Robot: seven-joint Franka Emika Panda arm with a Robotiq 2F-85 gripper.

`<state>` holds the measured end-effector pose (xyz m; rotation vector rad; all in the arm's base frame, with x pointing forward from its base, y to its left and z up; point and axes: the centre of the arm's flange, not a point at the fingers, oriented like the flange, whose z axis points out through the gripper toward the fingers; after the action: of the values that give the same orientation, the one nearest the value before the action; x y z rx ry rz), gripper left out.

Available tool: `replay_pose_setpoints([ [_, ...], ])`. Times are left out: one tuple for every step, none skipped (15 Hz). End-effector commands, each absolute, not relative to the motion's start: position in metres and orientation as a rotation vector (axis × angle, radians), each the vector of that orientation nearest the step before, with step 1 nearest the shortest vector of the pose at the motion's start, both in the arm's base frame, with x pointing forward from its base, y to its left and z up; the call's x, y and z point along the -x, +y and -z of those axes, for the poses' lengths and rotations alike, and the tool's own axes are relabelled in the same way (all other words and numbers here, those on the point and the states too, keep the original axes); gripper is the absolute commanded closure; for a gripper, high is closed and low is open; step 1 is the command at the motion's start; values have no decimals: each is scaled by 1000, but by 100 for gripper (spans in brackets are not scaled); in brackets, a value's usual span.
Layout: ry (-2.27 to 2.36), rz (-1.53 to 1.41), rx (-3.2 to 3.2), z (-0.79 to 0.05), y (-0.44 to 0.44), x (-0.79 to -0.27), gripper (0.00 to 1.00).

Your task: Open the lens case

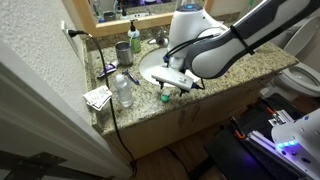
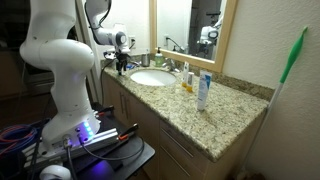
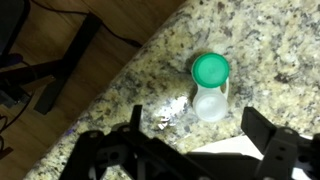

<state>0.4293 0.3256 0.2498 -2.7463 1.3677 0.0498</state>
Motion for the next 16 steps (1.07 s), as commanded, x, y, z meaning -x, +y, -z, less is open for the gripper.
replay_pose_setpoints([
  [1363, -23, 2754, -251, 324, -423, 27],
  [1361, -23, 2753, -252, 324, -423, 33],
  [1360, -24, 2753, -252, 324, -424, 42],
  [1360, -23, 2754, -252, 324, -424, 47],
  [1357, -22, 2757, -252, 325, -424, 55],
  [1356, -20, 2758, -252, 325, -424, 61],
  [1357, -19, 2759, -252, 325, -425, 69],
  [1357, -18, 2758, -252, 325, -425, 75],
  [1358, -17, 2758, -252, 324, -425, 83],
  [1357, -16, 2758, -253, 324, -425, 89],
  [1355, -10, 2753, -256, 324, -426, 93],
  [1354, -4, 2751, -258, 324, -426, 93],
  [1355, 1, 2746, -259, 324, -427, 99],
  [1356, 6, 2741, -261, 324, -428, 100],
  [1358, 12, 2735, -264, 324, -428, 100],
  [1356, 11, 2736, -264, 325, -428, 100],
])
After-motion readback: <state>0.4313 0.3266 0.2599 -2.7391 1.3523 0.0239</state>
